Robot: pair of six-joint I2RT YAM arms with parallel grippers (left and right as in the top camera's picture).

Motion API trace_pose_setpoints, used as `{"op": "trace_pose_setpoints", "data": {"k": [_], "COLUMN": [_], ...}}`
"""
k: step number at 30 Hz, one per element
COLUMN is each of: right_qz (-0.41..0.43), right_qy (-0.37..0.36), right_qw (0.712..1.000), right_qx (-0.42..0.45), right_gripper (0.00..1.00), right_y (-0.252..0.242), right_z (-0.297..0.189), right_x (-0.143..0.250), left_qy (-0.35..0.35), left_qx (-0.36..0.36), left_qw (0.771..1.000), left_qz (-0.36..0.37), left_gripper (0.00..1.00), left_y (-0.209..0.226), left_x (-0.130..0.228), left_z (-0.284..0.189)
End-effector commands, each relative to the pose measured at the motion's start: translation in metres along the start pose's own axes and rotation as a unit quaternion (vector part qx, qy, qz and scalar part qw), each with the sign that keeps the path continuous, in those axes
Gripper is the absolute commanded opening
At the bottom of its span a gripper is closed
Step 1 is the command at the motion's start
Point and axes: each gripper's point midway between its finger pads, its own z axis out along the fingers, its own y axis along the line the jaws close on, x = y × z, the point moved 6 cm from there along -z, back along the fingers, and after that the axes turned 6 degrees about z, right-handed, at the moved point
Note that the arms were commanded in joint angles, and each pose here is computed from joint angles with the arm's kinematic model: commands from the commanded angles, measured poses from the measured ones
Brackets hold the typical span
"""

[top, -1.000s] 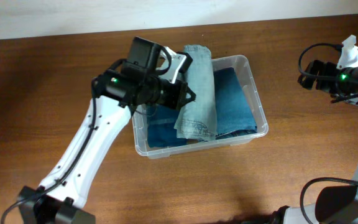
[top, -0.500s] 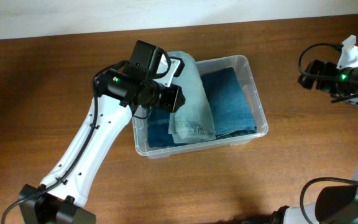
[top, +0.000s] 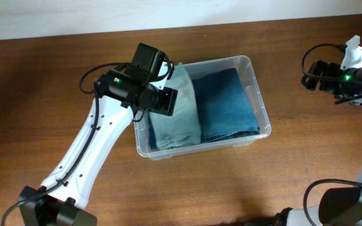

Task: Pack container
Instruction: 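Lower the light-blue jeans into the bin's left half and release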

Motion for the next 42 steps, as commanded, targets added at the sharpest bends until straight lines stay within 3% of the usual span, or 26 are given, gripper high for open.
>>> {"op": "trace_pose_setpoints", "data": {"k": [1, 5, 7, 11, 16, 21, 28, 34, 42], "right_qz": [-0.005, -0.005, -0.005, -0.005, -0.005, -0.005, -0.005, -0.005, -0.008], "right_qy": [0.008, 0.008, 0.008, 0.008, 0.008, 0.008, 0.008, 0.008, 0.008], "right_qw": [1.000, 1.000, 1.000, 1.000, 1.000, 1.000, 1.000, 1.000, 1.000], "right_qx": [-0.005, -0.005, -0.005, -0.005, -0.005, -0.005, -0.005, -0.005, -0.006], "right_gripper": [0.98, 0.98, 0.98, 0.98, 0.98, 0.98, 0.98, 0.98, 0.99], "right_y": [0.001, 0.001, 0.001, 0.001, 0.001, 0.001, 0.001, 0.001, 0.003], "right_z": [0.004, 0.004, 0.004, 0.004, 0.004, 0.004, 0.004, 0.004, 0.005], "right_x": [0.002, 0.002, 0.002, 0.002, 0.002, 0.002, 0.002, 0.002, 0.002], "left_qy": [-0.017, -0.051, -0.066, -0.104, -0.103, -0.035, 0.101, 0.150, 0.077], "left_qx": [-0.058, -0.053, -0.052, -0.027, 0.042, 0.126, 0.272, 0.262, 0.148], "left_qw": [0.998, 0.997, 0.996, 0.994, 0.994, 0.991, 0.957, 0.953, 0.986], "left_qz": [0.007, 0.008, 0.007, 0.010, 0.017, 0.010, 0.019, 0.017, 0.017], "left_gripper": [0.66, 0.66, 0.61, 0.27, 0.15, 0.11, 0.11, 0.09, 0.10], "left_y": [0.011, 0.009, 0.009, 0.003, -0.012, -0.034, -0.097, -0.103, -0.041], "left_x": [-0.006, -0.018, -0.024, -0.039, -0.046, -0.036, 0.006, 0.027, -0.012], "left_z": [-0.006, -0.007, -0.007, -0.007, 0.015, 0.067, 0.151, 0.180, 0.118]}}
